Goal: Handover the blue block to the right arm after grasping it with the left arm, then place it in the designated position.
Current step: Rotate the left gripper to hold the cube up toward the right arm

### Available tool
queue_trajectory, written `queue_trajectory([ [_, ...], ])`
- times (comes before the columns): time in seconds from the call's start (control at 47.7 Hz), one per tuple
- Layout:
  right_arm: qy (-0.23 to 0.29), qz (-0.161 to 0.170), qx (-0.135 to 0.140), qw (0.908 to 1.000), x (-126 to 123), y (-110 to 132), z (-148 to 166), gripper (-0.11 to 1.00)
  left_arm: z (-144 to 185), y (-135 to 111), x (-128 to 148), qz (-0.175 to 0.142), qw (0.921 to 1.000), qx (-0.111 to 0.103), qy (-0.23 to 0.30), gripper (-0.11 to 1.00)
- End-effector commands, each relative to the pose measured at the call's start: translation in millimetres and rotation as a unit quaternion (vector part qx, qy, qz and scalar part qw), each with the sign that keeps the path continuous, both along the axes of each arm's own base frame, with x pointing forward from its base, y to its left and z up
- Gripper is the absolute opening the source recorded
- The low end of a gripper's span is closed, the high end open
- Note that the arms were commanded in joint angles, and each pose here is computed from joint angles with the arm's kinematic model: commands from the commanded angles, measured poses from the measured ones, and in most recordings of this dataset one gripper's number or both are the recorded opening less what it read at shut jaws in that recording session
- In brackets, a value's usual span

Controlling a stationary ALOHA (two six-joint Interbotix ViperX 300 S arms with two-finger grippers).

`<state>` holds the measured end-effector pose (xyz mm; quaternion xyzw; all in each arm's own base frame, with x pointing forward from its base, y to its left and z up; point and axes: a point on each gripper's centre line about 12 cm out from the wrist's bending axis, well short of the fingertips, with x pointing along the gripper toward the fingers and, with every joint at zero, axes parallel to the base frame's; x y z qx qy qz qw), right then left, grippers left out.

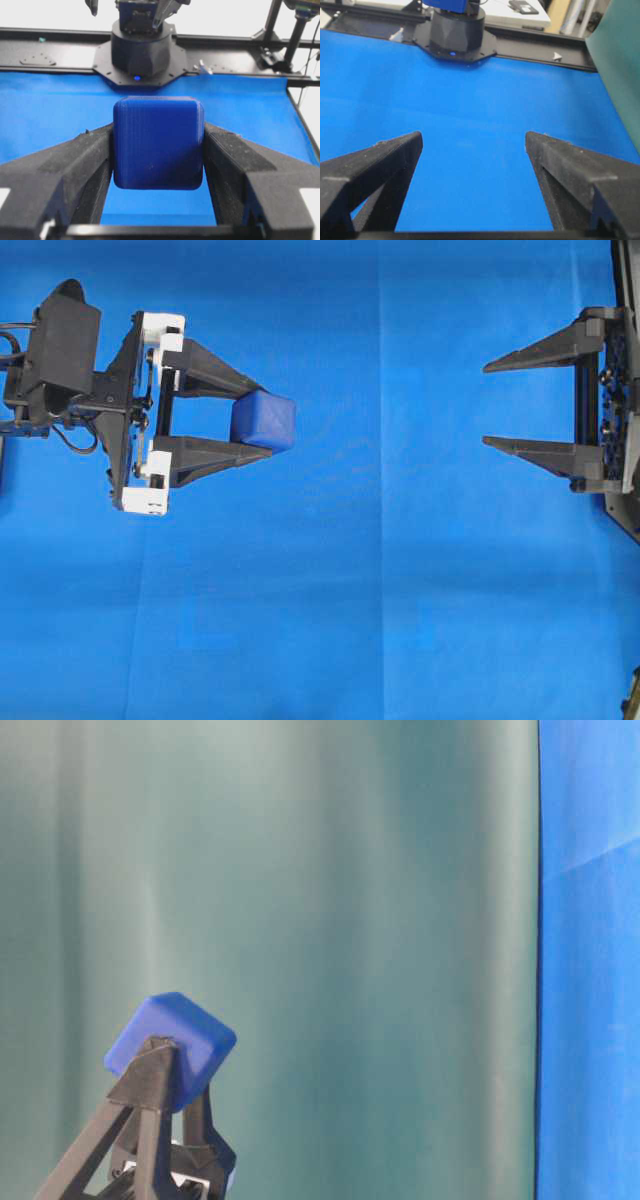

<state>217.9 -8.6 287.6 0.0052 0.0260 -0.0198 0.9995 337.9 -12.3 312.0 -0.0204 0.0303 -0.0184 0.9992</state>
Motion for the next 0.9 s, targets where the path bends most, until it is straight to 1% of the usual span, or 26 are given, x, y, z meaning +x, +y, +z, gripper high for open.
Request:
queue_trajectory([
  [0.0,-0.015,0.0,-0.001,0.9999,2.5,-0.1,11.4,0.97,8.6,-1.0,-0.1,-0.001,0.9999,-0.002,-0.015,0.48],
  [0.293,-0.015,0.001,-0.003,0.9999,2.7,0.3,11.8,0.97,8.6,-1.0,-0.1,-0.001,0.9999,-0.002,-0.015,0.48],
  [0.377,-0.015,0.003,-0.012,0.9998,3.0,0.8,12.1,0.97,8.6,-1.0,-0.1,-0.001,0.9999,-0.002,-0.015,0.48],
  [0.44,-0.014,0.007,-0.03,0.9994,3.2,1.8,12.6,0.97,8.6,-1.0,-0.1,-0.001,0.9999,-0.002,-0.015,0.49],
  [0.503,-0.015,0.011,-0.056,0.9982,3.4,2.6,13.8,0.97,9.2,-1.0,0.1,-0.001,0.9999,-0.002,-0.015,0.48],
  [0.524,-0.014,0.014,-0.071,0.9973,3.4,3.3,13.7,0.97,8.6,-1.0,-0.1,-0.001,0.9999,-0.002,-0.015,0.49],
  [0.587,-0.016,0.018,-0.1,0.9947,4.1,4.0,15.8,0.97,8.6,-1.0,-0.1,-0.001,0.9999,-0.002,-0.015,0.49],
  [0.67,-0.015,0.025,-0.151,0.9881,4.9,5.2,16.9,0.97,8.6,-1.0,-0.1,-0.001,0.9999,-0.002,-0.015,0.48],
  [0.733,-0.014,0.031,-0.197,0.9797,5.3,6.2,16.9,0.96,8.6,-1.0,-0.1,-0.001,0.9999,-0.003,-0.014,0.48],
  [0.754,-0.015,0.034,-0.223,0.9742,5.6,6.8,17.3,0.96,9.2,-1.0,0.1,-0.001,0.9999,-0.003,-0.015,0.48],
  [0.775,-0.014,0.035,-0.238,0.9705,5.9,6.8,17.0,0.96,9.2,-1.0,0.1,-0.001,0.9999,-0.002,-0.015,0.48],
  [0.817,-0.014,0.039,-0.267,0.9627,6.5,7.7,17.0,0.96,9.2,-1.0,0.1,-0.001,0.9999,-0.003,-0.015,0.48],
  [0.88,-0.015,0.043,-0.302,0.9524,7.3,8.3,17.8,0.96,9.2,-1.0,0.1,-0.001,0.9999,-0.003,-0.015,0.48],
])
